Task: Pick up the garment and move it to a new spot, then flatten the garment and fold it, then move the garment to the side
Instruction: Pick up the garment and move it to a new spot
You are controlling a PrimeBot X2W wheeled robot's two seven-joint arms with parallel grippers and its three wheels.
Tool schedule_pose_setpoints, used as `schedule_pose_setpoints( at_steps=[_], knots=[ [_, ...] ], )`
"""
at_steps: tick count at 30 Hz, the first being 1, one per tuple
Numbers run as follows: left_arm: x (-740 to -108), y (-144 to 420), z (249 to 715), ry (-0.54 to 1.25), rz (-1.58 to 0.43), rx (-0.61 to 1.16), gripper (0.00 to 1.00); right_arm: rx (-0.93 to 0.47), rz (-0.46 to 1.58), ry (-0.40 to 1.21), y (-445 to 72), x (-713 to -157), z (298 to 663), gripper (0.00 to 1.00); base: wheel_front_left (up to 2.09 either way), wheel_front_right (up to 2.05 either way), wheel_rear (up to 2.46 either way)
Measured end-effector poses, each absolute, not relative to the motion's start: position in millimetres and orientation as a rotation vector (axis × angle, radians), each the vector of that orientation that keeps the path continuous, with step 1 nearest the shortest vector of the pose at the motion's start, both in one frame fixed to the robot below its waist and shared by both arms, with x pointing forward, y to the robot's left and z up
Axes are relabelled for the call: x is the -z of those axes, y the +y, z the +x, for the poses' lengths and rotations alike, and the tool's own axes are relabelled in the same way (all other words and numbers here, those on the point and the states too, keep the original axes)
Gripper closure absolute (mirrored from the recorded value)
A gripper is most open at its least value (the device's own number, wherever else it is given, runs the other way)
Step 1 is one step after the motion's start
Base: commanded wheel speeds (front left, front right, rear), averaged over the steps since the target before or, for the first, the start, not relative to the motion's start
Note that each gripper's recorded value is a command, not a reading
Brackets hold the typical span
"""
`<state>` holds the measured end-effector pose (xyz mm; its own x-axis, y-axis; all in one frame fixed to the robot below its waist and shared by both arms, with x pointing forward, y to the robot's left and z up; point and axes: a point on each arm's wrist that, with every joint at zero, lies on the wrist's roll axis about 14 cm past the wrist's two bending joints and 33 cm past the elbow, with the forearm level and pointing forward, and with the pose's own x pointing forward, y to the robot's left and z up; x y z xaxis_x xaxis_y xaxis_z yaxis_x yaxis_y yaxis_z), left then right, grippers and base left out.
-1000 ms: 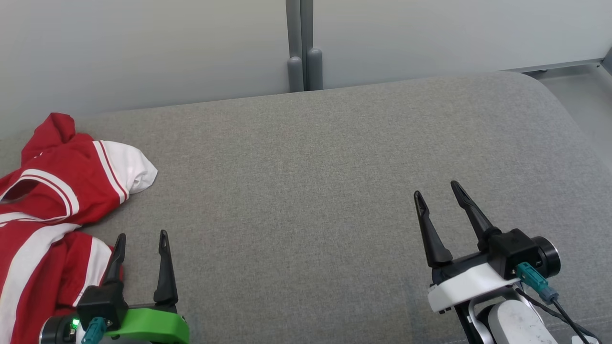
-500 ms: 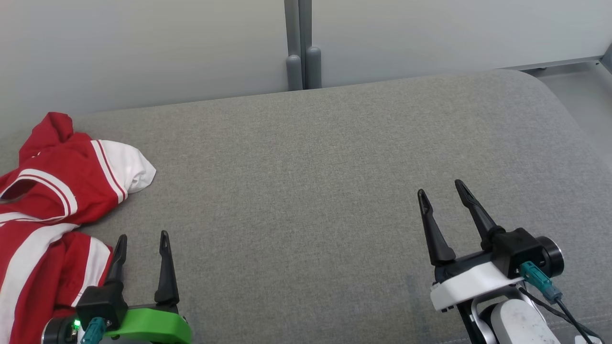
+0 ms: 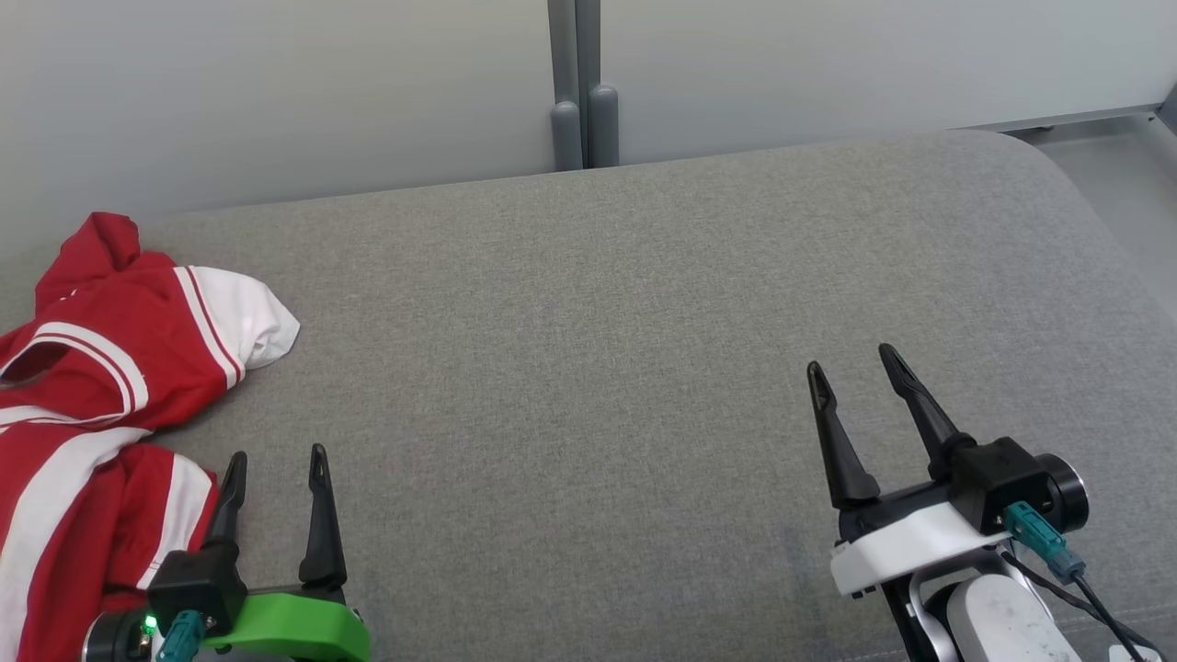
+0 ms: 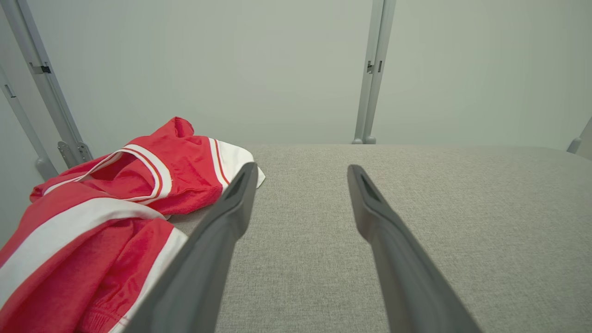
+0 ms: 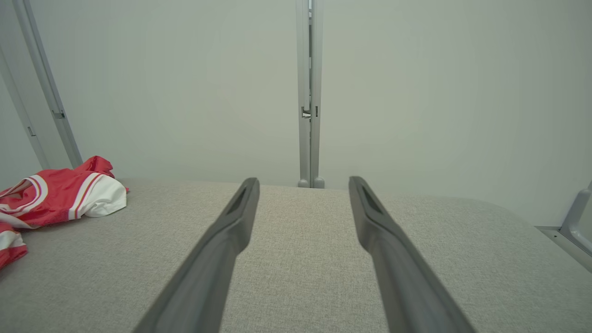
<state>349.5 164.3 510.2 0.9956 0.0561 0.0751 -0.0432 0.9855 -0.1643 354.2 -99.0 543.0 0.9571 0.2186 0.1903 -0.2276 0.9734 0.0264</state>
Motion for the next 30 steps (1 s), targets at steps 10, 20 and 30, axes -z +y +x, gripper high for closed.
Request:
schedule_pose_setpoints(
  at_steps=[10,20,30],
  knots=[
    [-507.5,164.5,346.1,-0.071,-0.166,-0.055,0.00,-0.228,0.052,-0.188,-98.5,-543.4,359.6,0.00,0.00,0.00,0.00],
    [-514.0,190.6,337.7,-0.097,-0.160,-0.138,0.00,-0.313,0.063,-0.186,-71.4,-543.0,368.4,0.00,0.00,0.00,0.00],
    [-516.0,239.1,309.6,-0.115,-0.147,-0.300,0.00,-0.485,0.084,-0.178,-20.0,-541.7,373.6,0.00,0.00,0.00,0.00]
  ],
)
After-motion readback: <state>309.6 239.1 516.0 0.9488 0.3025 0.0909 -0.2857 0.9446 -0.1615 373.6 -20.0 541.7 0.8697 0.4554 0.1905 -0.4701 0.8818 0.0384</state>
